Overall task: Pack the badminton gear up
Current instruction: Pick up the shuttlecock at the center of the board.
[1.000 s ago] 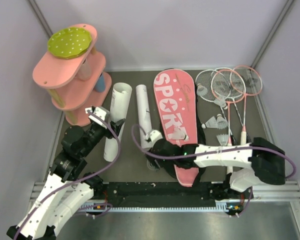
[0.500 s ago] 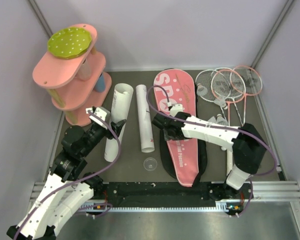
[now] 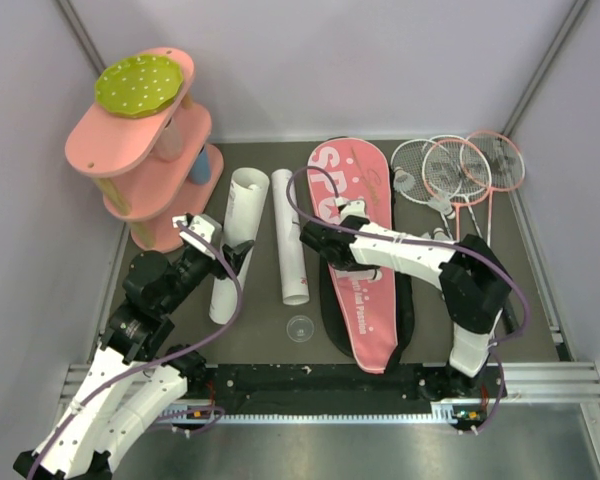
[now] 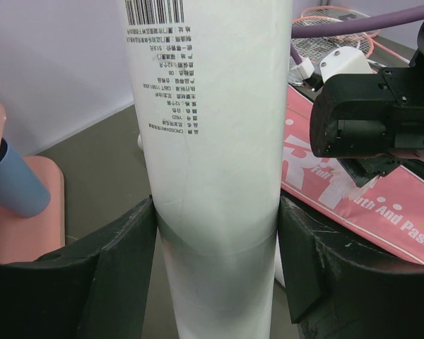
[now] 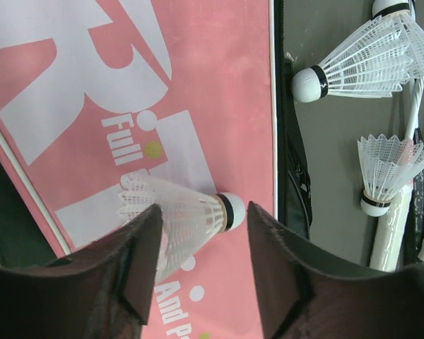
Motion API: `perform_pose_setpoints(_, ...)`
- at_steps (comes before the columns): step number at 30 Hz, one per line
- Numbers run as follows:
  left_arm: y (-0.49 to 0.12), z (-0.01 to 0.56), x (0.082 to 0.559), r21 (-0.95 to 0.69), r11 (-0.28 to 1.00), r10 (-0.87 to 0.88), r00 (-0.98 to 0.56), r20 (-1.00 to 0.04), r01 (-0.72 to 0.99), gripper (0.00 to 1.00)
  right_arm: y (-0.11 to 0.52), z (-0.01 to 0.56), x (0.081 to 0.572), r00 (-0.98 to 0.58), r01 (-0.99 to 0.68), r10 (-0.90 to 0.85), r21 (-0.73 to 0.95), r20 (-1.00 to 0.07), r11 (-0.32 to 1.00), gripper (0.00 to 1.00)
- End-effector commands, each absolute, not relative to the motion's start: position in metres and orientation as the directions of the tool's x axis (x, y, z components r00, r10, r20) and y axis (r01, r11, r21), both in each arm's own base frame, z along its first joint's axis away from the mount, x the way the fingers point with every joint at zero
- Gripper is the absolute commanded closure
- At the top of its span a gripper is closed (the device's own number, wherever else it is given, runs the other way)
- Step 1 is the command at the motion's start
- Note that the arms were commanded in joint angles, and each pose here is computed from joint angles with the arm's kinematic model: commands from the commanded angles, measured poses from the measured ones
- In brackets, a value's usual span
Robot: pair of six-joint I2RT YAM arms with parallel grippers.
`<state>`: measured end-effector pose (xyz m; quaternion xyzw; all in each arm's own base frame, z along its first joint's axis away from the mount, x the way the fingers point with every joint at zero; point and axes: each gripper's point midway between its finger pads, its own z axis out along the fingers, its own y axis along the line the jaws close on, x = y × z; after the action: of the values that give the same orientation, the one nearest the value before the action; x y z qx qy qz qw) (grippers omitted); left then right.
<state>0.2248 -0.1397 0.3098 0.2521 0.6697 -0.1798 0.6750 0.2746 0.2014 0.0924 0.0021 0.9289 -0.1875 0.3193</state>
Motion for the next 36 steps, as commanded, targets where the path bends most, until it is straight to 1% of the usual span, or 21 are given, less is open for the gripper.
perform_pose_setpoints(1, -0.143, 0.33, 0.228, 0.116, 0.805, 0.061, 0.112, -0.992, 0.582, 1.0, 0.198, 0.098, 0.285, -0.774, 0.14, -0.11, -0.338, -0.623, 0.931, 0.52)
perform_pose_setpoints(6, -0.15, 0.319, 0.233, 0.126, 0.785, 0.097, 0.081, -0.992, 0.606, 1.0, 0.199, 0.091, 0.282, -0.788, 0.097, -0.112, -0.302, -0.606, 0.948, 0.59)
perform_pose_setpoints(7, -0.151, 0.316, 0.234, 0.127, 0.781, 0.104, 0.074, -0.992, 0.611, 1.0, 0.2, 0.086, 0.282, -0.79, 0.077, -0.122, -0.295, -0.601, 0.952, 0.64)
perform_pose_setpoints(8, -0.153, 0.314, 0.234, 0.13, 0.774, 0.11, 0.071, -0.991, 0.62, 1.0, 0.201, 0.086, 0.281, -0.794, 0.071, -0.112, -0.274, -0.598, 0.959, 0.76)
perform_pose_setpoints(10, -0.157, 0.307, 0.235, 0.143, 0.755, 0.133, 0.064, -0.989, 0.64, 1.0, 0.203, 0.086, 0.28, -0.793, 0.046, -0.111, -0.24, -0.599, 0.97, 0.9)
perform_pose_setpoints(11, -0.159, 0.305, 0.234, 0.142, 0.746, 0.136, 0.061, -0.989, 0.65, 1.0, 0.203, 0.086, 0.279, -0.799, 0.039, -0.104, -0.223, -0.592, 0.974, 1.0)
perform_pose_setpoints(12, -0.165, 0.301, 0.231, 0.156, 0.715, 0.152, 0.067, -0.986, 0.682, 1.0, 0.202, 0.091, 0.278, -0.795, 0.025, -0.114, -0.219, -0.596, 0.975, 1.0)
perform_pose_setpoints(14, -0.172, 0.291, 0.231, 0.163, 0.682, 0.173, 0.059, -0.983, 0.713, 1.0, 0.209, 0.121, 0.275, -0.767, -0.021, -0.097, -0.126, -0.634, 0.992, 1.0)
perform_pose_setpoints(15, -0.179, 0.284, 0.226, 0.176, 0.635, 0.191, 0.069, -0.979, 0.752, 1.0, 0.21, 0.138, 0.275, -0.748, -0.062, -0.111, -0.098, -0.654, 0.993, 1.0)
perform_pose_setpoints(16, -0.183, 0.279, 0.225, 0.178, 0.614, 0.201, 0.066, -0.977, 0.769, 1.0, 0.212, 0.173, 0.273, -0.706, -0.091, -0.073, -0.012, -0.704, 0.996, 1.0)
perform_pose_setpoints(17, -0.187, 0.277, 0.222, 0.18, 0.586, 0.202, 0.073, -0.977, 0.79, 1.0, 0.228, 0.194, 0.269, -0.691, -0.173, -0.049, 0.099, -0.721, 0.98, 1.0)
perform_pose_setpoints(19, -0.197, 0.274, 0.212, 0.183, 0.513, 0.199, 0.092, -0.976, 0.839, 1.0, 0.23, 0.232, 0.27, -0.661, -0.269, -0.014, 0.219, -0.751, 0.938, 1.0)
perform_pose_setpoints(20, -0.2, 0.272, 0.208, 0.189, 0.484, 0.2, 0.103, -0.974, 0.854, 1.0, 0.242, 0.265, 0.256, -0.643, -0.378, 0.019, 0.339, -0.765, 0.862, 1.0)
perform_pose_setpoints(22, -0.205, 0.269, 0.2, 0.207, 0.434, 0.199, 0.131, -0.971, 0.877, 1.0, 0.236, 0.301, 0.257, -0.615, -0.432, 0.065, 0.405, -0.786, 0.806, 1.0)
perform_pose_setpoints(23, -0.206, 0.268, 0.199, 0.211, 0.429, 0.196, 0.138, -0.971, 0.878, 1.0, 0.244, 0.318, 0.242, -0.632, -0.507, 0.063, 0.473, -0.772, 0.72, 1.0)
perform_pose_setpoints(25, -0.208, 0.266, 0.193, 0.222, 0.405, 0.192, 0.155, -0.969, 0.887, 1.0, 0.243, 0.351, 0.24, -0.64, -0.544, 0.128, 0.564, -0.758, 0.621, 1.0)
perform_pose_setpoints(26, -0.209, 0.264, 0.192, 0.231, 0.394, 0.193, 0.166, -0.967, 0.89, 1.0, 0.251, 0.367, 0.225, -0.654, -0.595, 0.116, 0.603, -0.748, 0.532, 1.0)
perform_pose_setpoints(28, -0.211, 0.265, 0.188, 0.237, 0.373, 0.188, 0.177, -0.966, 0.897, 1.0, 0.255, 0.394, 0.218, -0.636, -0.636, 0.131, 0.613, -0.761, 0.469, 1.0)
perform_pose_setpoints(29, -0.212, 0.264, 0.188, 0.235, 0.368, 0.187, 0.176, -0.966, 0.9, 1.0, 0.262, 0.401, 0.208, -0.647, -0.664, 0.11, 0.629, -0.754, 0.404, 1.0)
perform_pose_setpoints(33, -0.214, 0.267, 0.184, 0.242, 0.346, 0.18, 0.189, -0.965, 0.907, 1.0, 0.275, 0.405, 0.211, -0.689, -0.654, 0.102, 0.676, -0.718, 0.339, 1.0)
perform_pose_setpoints(36, -0.214, 0.268, 0.181, 0.241, 0.337, 0.173, 0.192, -0.966, 0.91, 1.0, 0.284, 0.41, 0.208, -0.7, -0.665, 0.113, 0.7, -0.706, 0.26, 1.0)
